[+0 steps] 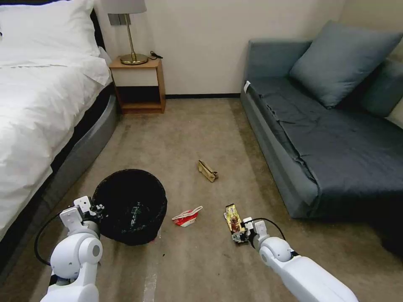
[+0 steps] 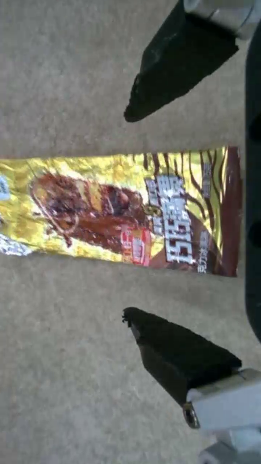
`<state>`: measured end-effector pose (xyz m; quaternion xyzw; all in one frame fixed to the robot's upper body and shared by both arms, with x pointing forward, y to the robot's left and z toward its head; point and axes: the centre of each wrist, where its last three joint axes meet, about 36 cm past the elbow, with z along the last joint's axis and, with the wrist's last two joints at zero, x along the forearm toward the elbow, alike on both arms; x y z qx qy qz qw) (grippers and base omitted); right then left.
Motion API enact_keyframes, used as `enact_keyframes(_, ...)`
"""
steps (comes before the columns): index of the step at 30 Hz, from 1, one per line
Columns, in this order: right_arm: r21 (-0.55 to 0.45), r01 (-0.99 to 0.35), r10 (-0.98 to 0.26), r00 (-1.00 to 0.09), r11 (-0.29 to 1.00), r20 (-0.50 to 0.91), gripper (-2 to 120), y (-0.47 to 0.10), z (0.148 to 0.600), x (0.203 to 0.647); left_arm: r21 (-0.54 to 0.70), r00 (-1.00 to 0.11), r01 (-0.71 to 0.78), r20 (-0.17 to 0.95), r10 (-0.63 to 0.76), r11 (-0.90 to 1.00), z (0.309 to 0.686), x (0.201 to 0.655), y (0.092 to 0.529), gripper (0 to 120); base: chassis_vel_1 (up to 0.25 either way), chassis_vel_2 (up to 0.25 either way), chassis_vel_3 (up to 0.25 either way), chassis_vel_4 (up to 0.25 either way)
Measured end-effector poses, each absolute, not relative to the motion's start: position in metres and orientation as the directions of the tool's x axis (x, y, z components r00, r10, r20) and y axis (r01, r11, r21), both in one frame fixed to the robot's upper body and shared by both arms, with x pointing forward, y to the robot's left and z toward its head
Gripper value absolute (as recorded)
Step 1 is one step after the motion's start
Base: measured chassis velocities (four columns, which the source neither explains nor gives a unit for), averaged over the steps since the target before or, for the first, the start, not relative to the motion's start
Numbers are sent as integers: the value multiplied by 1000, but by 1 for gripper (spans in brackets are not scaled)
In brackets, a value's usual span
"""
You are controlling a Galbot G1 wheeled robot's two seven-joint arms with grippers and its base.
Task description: Pick up the trash bin, then pick up the garbage on the floor and place it into the trash bin.
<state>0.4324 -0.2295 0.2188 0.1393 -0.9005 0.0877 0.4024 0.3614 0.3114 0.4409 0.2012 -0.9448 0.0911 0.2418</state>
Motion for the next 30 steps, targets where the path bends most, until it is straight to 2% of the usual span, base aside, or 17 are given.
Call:
enact_keyframes(9, -52, -324, -177, -637, 945, 750, 88, -220, 202, 434, -69, -801, -425, 492, -340, 902, 441, 362, 314, 3, 0, 0, 0, 0)
enact_keyframes(30, -94, -298, -129, -648, 950, 750, 88, -236, 180, 446, -69, -803, -423, 491, -338, 904, 439, 362, 314, 3, 0, 0, 0, 0)
